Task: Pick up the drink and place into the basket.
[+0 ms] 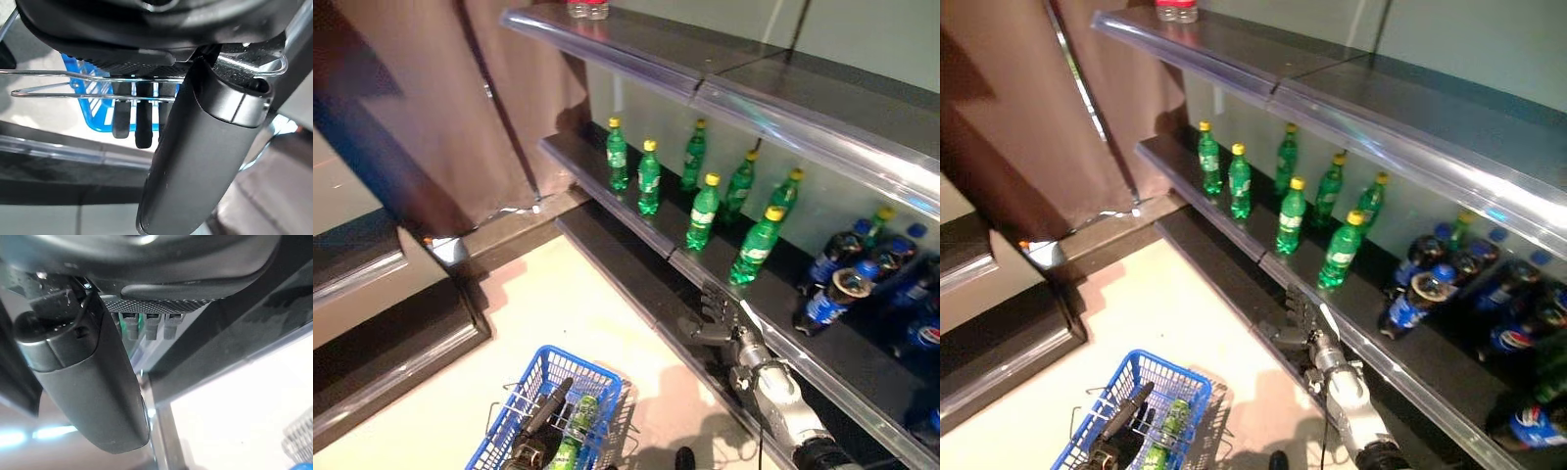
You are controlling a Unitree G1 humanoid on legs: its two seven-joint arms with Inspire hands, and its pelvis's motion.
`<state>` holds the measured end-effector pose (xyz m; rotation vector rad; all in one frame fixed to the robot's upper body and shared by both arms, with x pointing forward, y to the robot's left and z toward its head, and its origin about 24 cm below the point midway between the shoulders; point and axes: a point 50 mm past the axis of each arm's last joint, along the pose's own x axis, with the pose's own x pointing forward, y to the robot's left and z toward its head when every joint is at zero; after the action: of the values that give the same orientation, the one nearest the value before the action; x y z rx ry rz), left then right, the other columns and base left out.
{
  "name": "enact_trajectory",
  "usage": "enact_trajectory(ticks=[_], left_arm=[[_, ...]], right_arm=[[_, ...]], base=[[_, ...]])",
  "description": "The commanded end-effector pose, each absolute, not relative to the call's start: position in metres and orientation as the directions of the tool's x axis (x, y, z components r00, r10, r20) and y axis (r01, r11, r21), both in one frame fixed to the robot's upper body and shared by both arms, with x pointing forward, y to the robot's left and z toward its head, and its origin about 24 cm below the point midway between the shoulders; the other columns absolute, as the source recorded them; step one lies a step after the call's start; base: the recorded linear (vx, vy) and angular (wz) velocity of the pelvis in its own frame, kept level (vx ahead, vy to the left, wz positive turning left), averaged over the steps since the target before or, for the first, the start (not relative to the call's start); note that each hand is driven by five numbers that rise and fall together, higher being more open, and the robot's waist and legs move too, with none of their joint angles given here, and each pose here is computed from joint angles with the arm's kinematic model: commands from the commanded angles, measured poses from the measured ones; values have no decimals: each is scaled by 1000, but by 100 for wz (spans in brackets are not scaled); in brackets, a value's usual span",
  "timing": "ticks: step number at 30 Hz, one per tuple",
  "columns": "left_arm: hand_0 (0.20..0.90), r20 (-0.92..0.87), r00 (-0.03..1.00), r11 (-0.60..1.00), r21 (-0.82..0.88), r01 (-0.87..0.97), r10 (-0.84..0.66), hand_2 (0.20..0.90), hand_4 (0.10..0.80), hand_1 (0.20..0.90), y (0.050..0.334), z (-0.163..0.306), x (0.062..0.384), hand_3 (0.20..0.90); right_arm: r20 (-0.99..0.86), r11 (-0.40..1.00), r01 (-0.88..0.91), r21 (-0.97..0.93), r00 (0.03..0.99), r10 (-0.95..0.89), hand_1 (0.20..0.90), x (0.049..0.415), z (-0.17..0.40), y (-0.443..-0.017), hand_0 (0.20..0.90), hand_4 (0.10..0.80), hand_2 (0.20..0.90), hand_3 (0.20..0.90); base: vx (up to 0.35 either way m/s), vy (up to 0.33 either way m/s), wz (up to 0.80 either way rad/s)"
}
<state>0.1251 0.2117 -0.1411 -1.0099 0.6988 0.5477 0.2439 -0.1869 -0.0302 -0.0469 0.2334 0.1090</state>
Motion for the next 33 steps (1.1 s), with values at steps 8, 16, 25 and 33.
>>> enact_trajectory(ticks=[8, 16, 25, 33], left_arm=[[300, -453, 891, 551, -742, -381, 6, 300, 100, 300, 210, -97, 195, 200], [300, -445, 895, 539, -747, -389, 29, 300, 100, 300, 213, -95, 198, 200], [300, -460, 886, 520, -745, -418, 53, 300, 100, 300, 212, -95, 201, 200], [300, -471, 876, 504, -735, -454, 103, 300, 100, 300, 221, -96, 195, 200]], right_arm=[[87, 983, -179, -50, 979, 183, 900, 250, 26, -189, 900, 800, 900, 900], [88, 992, -123, -21, 988, 124, 900, 239, 25, -200, 900, 800, 900, 900], [194, 998, 62, 9, 979, -63, 900, 238, 38, -209, 900, 800, 900, 900], [261, 968, 248, 35, 933, -248, 900, 240, 49, -224, 900, 800, 900, 900]], base=[[-5, 25, -42], [-4, 33, -31], [28, 21, -17], [16, -26, -2]])
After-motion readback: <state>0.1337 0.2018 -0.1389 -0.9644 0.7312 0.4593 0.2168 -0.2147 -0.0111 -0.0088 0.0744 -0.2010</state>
